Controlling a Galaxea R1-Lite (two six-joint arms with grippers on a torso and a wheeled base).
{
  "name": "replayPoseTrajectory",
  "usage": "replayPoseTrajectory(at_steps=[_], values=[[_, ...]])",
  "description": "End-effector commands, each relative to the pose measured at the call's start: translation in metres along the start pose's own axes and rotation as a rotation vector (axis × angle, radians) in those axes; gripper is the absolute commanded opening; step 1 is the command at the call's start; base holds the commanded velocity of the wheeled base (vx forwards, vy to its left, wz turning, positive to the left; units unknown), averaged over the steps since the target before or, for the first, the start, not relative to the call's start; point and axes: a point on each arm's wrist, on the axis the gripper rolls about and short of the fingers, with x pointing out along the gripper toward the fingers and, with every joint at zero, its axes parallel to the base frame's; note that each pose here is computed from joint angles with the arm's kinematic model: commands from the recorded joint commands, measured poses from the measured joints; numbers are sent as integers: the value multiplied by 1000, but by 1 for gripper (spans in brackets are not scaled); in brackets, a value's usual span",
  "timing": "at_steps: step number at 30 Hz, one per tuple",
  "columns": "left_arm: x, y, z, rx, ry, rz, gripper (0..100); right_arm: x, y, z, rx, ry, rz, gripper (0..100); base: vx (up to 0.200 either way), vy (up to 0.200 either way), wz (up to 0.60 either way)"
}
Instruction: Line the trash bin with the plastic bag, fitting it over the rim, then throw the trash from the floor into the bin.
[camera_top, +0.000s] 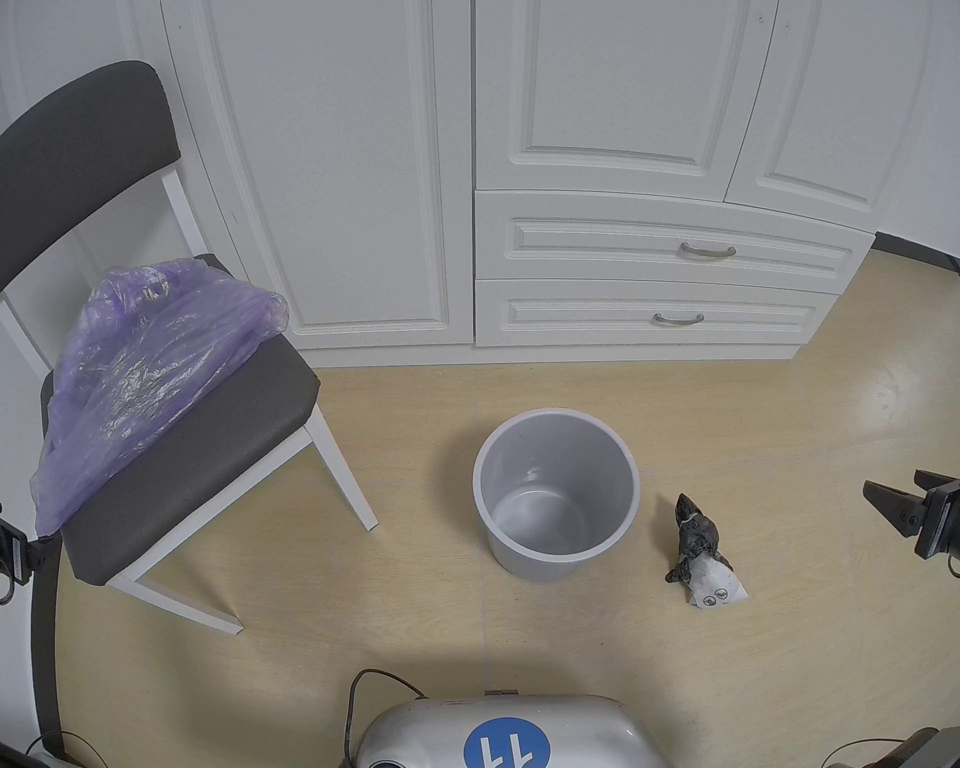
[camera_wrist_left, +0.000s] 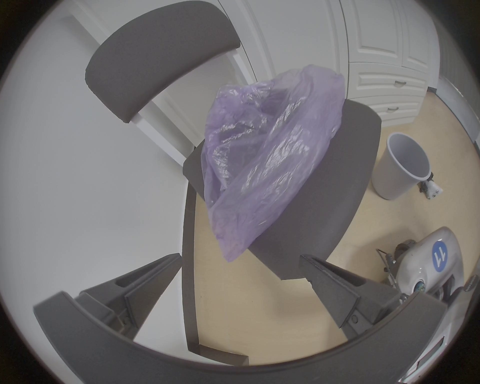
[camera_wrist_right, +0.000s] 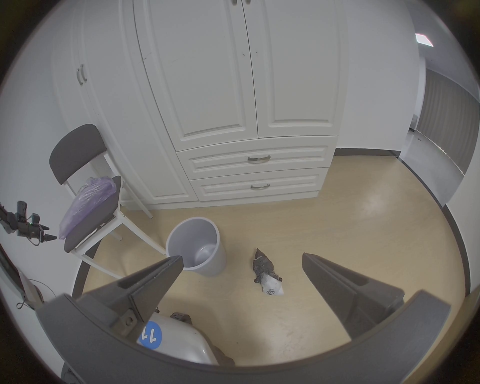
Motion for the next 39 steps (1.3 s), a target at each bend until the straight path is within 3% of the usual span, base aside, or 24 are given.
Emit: replayPoseTrajectory(at_steps=[1, 12, 30, 39], values=[[16, 3, -14, -13, 52, -17, 100, 4, 1, -1, 5, 17, 11, 100, 0, 0, 0], [69, 24, -22, -17, 18, 10, 100, 4, 1, 3, 18, 5, 9, 100, 0, 0, 0], [74, 39, 0, -295, -206, 115, 100, -3, 1, 6, 19, -31, 5, 100, 0, 0, 0], [86, 35, -6, -321, -199, 90, 100, -4, 1, 5, 17, -31, 8, 100, 0, 0, 0]])
